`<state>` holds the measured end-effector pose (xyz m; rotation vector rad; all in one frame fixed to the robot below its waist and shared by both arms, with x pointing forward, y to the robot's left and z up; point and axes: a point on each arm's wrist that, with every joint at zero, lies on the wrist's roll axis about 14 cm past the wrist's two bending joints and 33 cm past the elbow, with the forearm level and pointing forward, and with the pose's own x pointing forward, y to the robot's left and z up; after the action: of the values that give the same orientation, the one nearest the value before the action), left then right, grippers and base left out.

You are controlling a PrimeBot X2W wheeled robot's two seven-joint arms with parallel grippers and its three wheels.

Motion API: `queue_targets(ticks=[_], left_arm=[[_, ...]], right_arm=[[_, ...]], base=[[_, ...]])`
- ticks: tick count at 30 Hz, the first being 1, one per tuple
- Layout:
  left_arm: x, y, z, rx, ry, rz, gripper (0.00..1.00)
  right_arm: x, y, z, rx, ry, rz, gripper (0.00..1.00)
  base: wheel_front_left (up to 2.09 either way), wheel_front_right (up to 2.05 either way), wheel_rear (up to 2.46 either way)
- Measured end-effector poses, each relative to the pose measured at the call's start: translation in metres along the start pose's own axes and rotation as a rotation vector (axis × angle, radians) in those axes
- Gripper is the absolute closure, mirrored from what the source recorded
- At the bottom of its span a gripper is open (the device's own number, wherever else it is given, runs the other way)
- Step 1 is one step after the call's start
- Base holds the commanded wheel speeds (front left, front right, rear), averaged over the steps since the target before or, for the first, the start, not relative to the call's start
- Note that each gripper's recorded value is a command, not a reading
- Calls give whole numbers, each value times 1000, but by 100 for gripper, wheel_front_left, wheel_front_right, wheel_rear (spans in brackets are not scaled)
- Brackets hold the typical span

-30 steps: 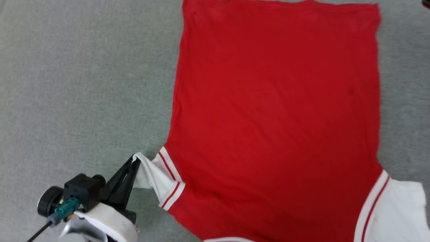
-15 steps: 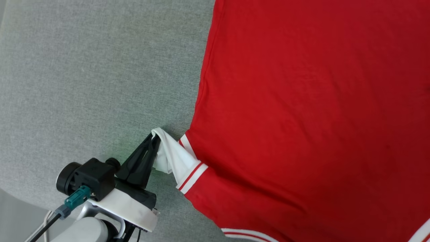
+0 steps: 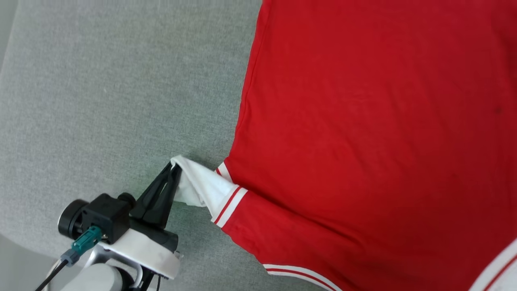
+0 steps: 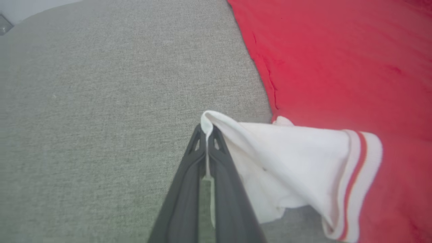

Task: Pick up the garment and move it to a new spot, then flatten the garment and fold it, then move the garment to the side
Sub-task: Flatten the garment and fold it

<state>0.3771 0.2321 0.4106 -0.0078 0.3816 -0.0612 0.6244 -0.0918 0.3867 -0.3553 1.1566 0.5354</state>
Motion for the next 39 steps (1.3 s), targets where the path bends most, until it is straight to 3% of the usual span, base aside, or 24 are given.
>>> queue_targets(ticks=[5,13,20,24,30,35,36,39], left_arm=[[-12,-2,9,-1,-33,-5,100],[-35,-5,20,14,-66,-16,100],[-46,-16,31,20,-102,-46,100],[-49,-23,36,23,-117,-67,100],[-50,-33,42,27,-133,-97,100],[-50,-35,39,32,-116,-107,100],[-49,-36,39,32,-115,-107,100],[-48,-37,40,34,-114,-113,100]], right_arm=[[-47,5,17,0,-129,9,100],[-120,6,-31,-97,-176,-25,100],[-153,-2,-135,-48,-110,-33,100],[-147,4,-220,37,8,-11,100],[-125,40,-337,224,151,64,100],[-114,65,-367,271,168,98,100],[-115,64,-366,259,160,88,0],[-119,60,-348,268,84,72,0]], base=[[0,0,0],[0,0,0],[0,0,0],[0,0,0],[0,0,0],[0,0,0],[0,0,0],[0,0,0]])
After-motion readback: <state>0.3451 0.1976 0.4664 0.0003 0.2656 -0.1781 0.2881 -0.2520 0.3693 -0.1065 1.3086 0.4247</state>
